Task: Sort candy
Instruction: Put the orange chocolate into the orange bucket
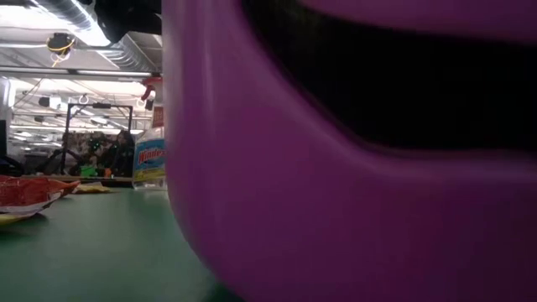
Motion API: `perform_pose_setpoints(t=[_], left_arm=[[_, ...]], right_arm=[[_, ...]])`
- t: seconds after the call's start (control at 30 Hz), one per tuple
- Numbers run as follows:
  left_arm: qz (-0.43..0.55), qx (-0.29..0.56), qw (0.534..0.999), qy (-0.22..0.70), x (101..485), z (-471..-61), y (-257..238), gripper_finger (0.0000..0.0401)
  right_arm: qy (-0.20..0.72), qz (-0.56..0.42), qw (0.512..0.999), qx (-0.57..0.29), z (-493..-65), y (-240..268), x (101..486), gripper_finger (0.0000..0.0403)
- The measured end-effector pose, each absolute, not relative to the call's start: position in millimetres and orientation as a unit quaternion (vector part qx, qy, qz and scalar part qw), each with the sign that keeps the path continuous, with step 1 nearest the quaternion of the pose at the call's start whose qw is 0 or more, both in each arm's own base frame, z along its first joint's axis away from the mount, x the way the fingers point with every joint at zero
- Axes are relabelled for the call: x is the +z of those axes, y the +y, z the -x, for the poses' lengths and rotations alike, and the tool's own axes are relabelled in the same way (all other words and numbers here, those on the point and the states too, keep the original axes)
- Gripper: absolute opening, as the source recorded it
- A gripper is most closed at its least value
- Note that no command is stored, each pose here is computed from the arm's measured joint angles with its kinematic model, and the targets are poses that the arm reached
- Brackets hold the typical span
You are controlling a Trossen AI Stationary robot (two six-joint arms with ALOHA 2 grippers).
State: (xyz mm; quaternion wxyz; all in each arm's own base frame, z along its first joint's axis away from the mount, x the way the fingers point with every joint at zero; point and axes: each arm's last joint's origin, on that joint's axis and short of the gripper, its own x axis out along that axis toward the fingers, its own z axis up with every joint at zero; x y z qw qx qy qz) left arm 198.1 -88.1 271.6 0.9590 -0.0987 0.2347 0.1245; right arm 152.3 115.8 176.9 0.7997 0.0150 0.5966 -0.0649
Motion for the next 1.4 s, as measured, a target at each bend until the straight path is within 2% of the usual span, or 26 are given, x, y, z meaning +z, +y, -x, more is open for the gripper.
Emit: perform_pose_setpoints(t=[0.8,1.17,1.4], left_arm=[[0.102,0.126,0.959,0.234,272,-198,-88,0.0163],[0.102,0.126,0.959,0.234,272,-198,-88,0.0163],[0.102,0.125,0.959,0.234,272,-198,-88,0.0163]], right_arm=[[0.579,0.002,0.814,-0.049,-163,123,168,0.0253],[0.62,-0.054,0.783,-0.015,-151,119,141,0.0253],[0.615,-0.058,0.786,-0.016,-149,118,137,0.0247]])
